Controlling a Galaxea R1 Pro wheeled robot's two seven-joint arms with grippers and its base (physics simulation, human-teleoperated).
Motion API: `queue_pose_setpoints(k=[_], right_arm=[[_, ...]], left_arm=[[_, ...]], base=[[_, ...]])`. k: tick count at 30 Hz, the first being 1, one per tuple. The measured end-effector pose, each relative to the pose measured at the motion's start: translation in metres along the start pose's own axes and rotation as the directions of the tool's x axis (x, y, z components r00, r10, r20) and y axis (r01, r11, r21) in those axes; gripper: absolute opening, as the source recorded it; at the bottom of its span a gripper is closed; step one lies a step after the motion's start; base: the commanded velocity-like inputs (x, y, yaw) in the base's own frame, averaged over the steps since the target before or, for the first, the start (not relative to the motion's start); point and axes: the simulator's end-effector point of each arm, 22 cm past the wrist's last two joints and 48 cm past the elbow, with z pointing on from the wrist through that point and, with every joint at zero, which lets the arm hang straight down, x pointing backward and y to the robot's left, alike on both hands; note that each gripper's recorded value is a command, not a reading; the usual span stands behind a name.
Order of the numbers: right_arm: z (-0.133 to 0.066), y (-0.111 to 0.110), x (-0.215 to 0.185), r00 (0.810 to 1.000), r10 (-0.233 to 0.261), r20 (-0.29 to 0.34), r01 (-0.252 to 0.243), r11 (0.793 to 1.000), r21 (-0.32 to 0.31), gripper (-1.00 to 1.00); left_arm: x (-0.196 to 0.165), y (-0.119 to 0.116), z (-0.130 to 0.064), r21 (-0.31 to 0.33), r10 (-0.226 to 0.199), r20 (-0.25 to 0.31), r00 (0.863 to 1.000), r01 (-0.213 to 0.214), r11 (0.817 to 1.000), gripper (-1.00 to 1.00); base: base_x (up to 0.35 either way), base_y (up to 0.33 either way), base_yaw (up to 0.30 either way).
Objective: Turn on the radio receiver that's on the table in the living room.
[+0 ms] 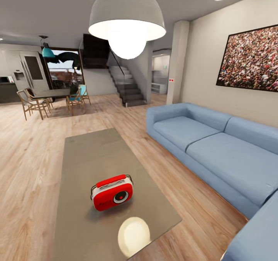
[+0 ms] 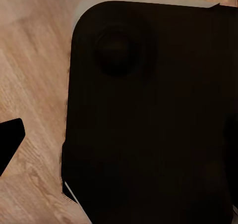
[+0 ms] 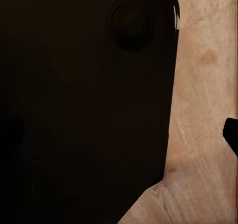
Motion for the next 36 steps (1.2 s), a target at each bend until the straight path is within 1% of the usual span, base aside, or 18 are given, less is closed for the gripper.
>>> queue_pose_setpoints(k=[17,24,28,36], right_arm=[[0.0000,0.0002,0.0000,1.000,0.000,-0.001,0.000,1.000,0.000,1.00],[0.0000,0.0001,-0.0003,1.000,0.000,0.001,0.000,1.000,0.000,1.00],[0.0000,-0.0002,-0.0005,1.000,0.001,0.002,-0.001,1.000,0.001,1.00],[0.0000,-0.0004,-0.0006,1.000,0.002,0.003,-0.002,1.000,0.002,1.00]], left_arm=[[-0.0001,0.0007,0.0000,-0.001,0.000,0.000,1.000,0.000,1.000,1.00],[-0.0001,0.0009,0.0000,-0.001,-0.001,0.000,1.000,0.001,1.000,1.00],[-0.0001,0.0010,0.0000,-0.001,-0.001,0.000,1.000,0.001,1.000,1.00],[-0.0005,0.0009,0.0000,-0.001,-0.001,0.001,1.000,0.001,1.000,1.00]], base=[[0.230,-0.188,0.001],[0.197,-0.078,0.006],[0.122,-0.010,0.136],[0.018,-0.001,0.254]])
